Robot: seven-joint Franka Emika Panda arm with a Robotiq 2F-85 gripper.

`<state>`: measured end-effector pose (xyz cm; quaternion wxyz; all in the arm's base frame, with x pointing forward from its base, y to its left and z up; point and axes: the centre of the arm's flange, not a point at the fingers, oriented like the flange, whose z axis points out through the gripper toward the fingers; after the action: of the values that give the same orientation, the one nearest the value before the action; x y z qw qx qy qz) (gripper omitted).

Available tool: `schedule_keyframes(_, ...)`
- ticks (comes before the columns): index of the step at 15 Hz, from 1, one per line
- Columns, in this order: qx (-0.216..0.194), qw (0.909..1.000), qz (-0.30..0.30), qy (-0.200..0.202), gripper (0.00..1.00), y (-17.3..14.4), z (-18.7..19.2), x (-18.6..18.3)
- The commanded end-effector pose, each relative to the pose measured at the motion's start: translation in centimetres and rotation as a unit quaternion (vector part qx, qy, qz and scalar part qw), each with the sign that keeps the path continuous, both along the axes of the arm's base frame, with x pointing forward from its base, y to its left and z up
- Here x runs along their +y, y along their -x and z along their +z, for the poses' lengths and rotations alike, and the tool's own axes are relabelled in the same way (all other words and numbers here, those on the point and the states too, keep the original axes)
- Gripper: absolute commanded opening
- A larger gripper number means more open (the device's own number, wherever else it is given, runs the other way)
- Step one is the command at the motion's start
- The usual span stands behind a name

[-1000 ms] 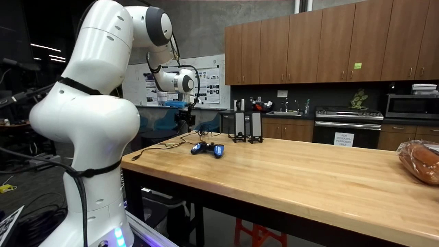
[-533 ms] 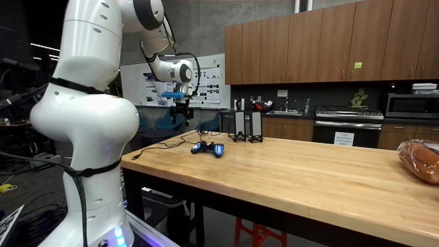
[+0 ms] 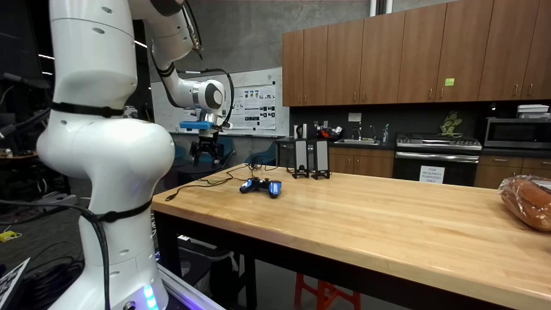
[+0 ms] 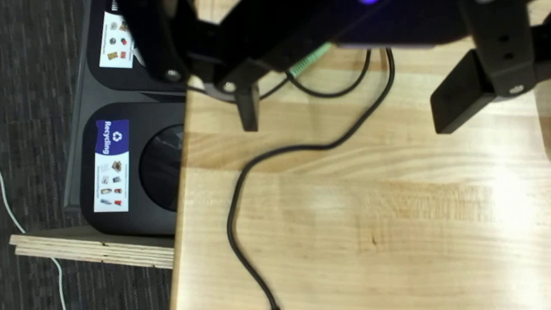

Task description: Move the green connector cable forward first then move the black usb cable forward

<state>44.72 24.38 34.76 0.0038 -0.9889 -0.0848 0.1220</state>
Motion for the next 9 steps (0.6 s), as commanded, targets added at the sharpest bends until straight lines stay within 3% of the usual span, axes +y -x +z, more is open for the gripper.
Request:
schedule_keyframes(1, -0.027, 0.9993, 0.026, -0.005, 1.00, 6.1, 0.9, -3.4)
schedule_keyframes(9, -0.017, 0.9954, 0.085, -0.041, 1.00, 14.6, -1.2, -5.1)
